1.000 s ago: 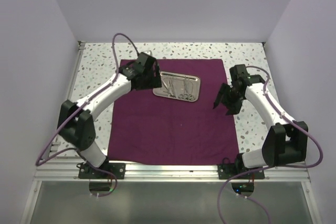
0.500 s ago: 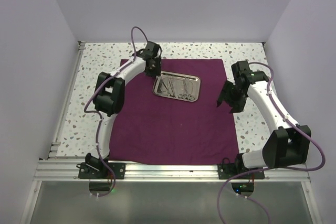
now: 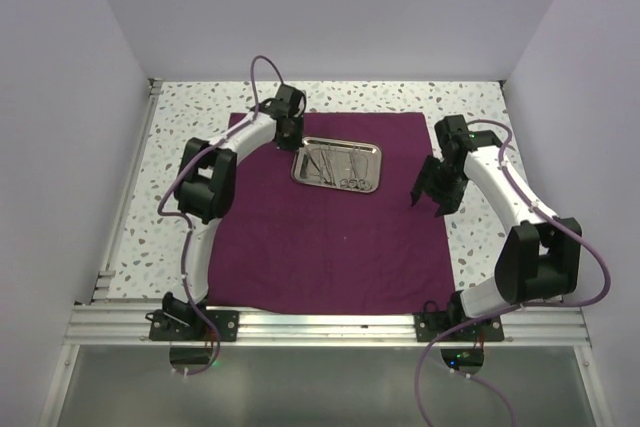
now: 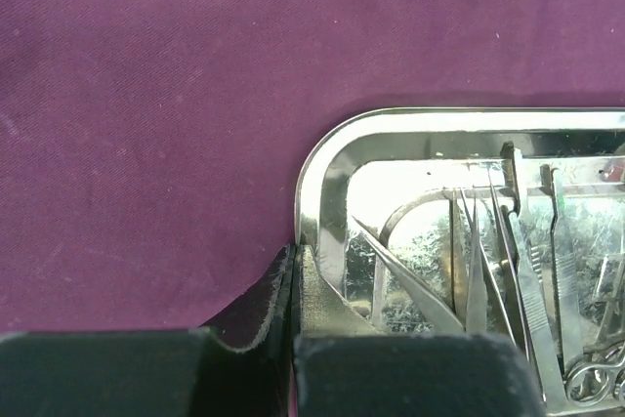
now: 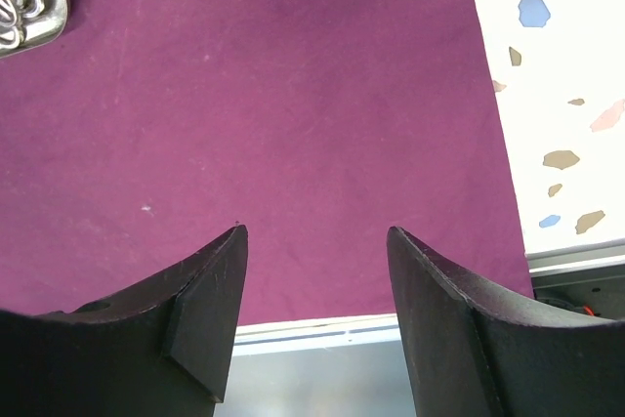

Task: Open and lay out the surgical kit
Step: Move the container from the surgical kit.

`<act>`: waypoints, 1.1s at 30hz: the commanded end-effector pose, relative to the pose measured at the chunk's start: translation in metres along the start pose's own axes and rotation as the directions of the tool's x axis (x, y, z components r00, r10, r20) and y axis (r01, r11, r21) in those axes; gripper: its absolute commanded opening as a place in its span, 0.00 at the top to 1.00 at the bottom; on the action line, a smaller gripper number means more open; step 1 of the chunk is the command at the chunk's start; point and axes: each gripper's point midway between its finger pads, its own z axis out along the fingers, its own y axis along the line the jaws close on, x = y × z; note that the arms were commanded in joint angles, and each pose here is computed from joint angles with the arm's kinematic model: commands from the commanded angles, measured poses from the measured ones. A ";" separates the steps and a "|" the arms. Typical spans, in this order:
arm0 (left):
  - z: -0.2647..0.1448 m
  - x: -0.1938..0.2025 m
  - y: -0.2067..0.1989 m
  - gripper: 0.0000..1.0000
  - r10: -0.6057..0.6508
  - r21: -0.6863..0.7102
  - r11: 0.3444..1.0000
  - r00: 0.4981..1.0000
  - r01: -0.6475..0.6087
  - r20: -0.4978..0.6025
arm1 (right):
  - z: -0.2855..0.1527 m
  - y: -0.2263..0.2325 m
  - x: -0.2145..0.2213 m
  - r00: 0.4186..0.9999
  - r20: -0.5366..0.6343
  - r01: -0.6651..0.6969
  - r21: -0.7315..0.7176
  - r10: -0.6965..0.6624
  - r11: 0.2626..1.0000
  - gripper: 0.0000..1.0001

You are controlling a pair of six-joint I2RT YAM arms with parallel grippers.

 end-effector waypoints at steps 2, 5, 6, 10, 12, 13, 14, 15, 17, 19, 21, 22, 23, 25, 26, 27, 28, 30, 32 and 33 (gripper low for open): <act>-0.014 -0.002 0.004 1.00 0.041 -0.001 0.999 0.999 -0.041 0.003 | -0.007 0.007 -0.012 0.999 0.035 -0.008 -0.016 0.008 1.000 0.38; -0.034 -0.029 0.011 1.00 0.022 0.003 1.000 0.998 -0.022 0.061 | -0.007 0.005 -0.012 0.999 0.039 0.001 -0.011 -0.001 1.000 0.38; -0.038 -0.035 0.014 1.00 0.019 0.000 1.000 0.997 -0.019 0.073 | -0.006 0.004 -0.011 0.999 0.037 0.000 -0.008 0.000 1.000 0.38; -0.053 -0.059 0.039 1.00 0.020 -0.045 0.999 0.993 -0.015 0.114 | -0.005 0.002 -0.007 0.999 0.037 0.003 -0.011 -0.003 1.000 0.39; -0.056 -0.062 0.052 1.00 0.008 -0.065 0.998 0.993 0.000 0.118 | -0.004 0.001 -0.006 0.999 0.037 0.005 -0.011 -0.004 1.000 0.39; -0.058 -0.064 0.068 1.00 -0.018 -0.079 0.996 0.993 0.027 0.118 | -0.004 0.001 -0.005 0.999 0.038 0.008 -0.012 -0.007 1.000 0.39; -0.059 -0.064 0.075 1.00 -0.030 -0.082 0.996 0.993 0.040 0.116 | -0.004 0.000 -0.005 0.999 0.038 0.011 -0.010 -0.010 1.000 0.39; -0.060 -0.066 0.083 1.00 -0.042 -0.086 0.995 0.992 0.053 0.120 | -0.004 -0.001 -0.005 0.999 0.037 0.014 -0.008 -0.013 1.000 0.39; -0.064 -0.069 0.106 1.00 -0.063 -0.110 0.991 0.990 0.078 0.129 | -0.004 -0.001 -0.004 0.999 0.037 0.021 -0.007 -0.021 1.000 0.39; -0.069 -0.074 0.127 1.00 -0.084 -0.133 0.986 0.986 0.104 0.144 | -0.003 -0.002 -0.004 0.999 0.037 0.027 -0.005 -0.027 1.000 0.39; -0.071 -0.076 0.147 1.00 -0.114 -0.150 0.979 0.981 0.138 0.154 | -0.002 -0.002 -0.004 0.999 0.034 0.035 -0.004 -0.035 0.999 0.39; -0.071 -0.078 0.153 1.00 -0.118 -0.155 0.978 0.980 0.142 0.158 | 0.000 -0.003 -0.004 0.999 0.031 0.038 -0.002 -0.038 0.999 0.39; -0.071 -0.079 0.159 1.00 -0.123 -0.164 0.975 0.979 0.149 0.162 | 0.001 -0.002 -0.004 0.999 0.030 0.044 -0.001 -0.044 0.999 0.39; -0.071 -0.084 0.175 1.00 -0.134 -0.182 0.969 0.977 0.165 0.169 | 0.001 -0.002 -0.006 0.998 0.031 0.053 -0.002 -0.053 0.999 0.40; -0.071 -0.085 0.180 1.00 -0.138 -0.188 0.967 0.976 0.170 0.170 | 0.002 -0.002 -0.006 0.998 0.027 0.053 0.001 -0.053 0.999 0.40; -0.072 -0.086 0.189 1.00 -0.151 -0.196 0.963 0.973 0.184 0.173 | 0.002 -0.001 -0.008 0.998 0.029 0.058 0.000 -0.058 0.998 0.40; -0.070 -0.087 0.194 1.00 -0.149 -0.201 0.962 0.974 0.183 0.173 | 0.003 -0.001 -0.008 0.997 0.026 0.067 0.002 -0.067 0.998 0.40; -0.070 -0.088 0.203 1.00 -0.157 -0.208 0.959 0.972 0.193 0.175 | 0.004 0.000 -0.010 0.997 0.022 0.072 0.005 -0.072 0.997 0.40; -0.069 -0.090 0.208 0.99 -0.161 -0.207 0.958 0.971 0.197 0.177 | 0.005 0.001 -0.012 0.997 0.021 0.081 0.006 -0.081 0.997 0.40; -0.069 -0.092 0.209 0.90 -0.161 -0.210 0.957 0.970 0.199 0.183 | 0.006 0.001 -0.012 0.996 0.019 0.084 0.006 -0.084 0.996 0.40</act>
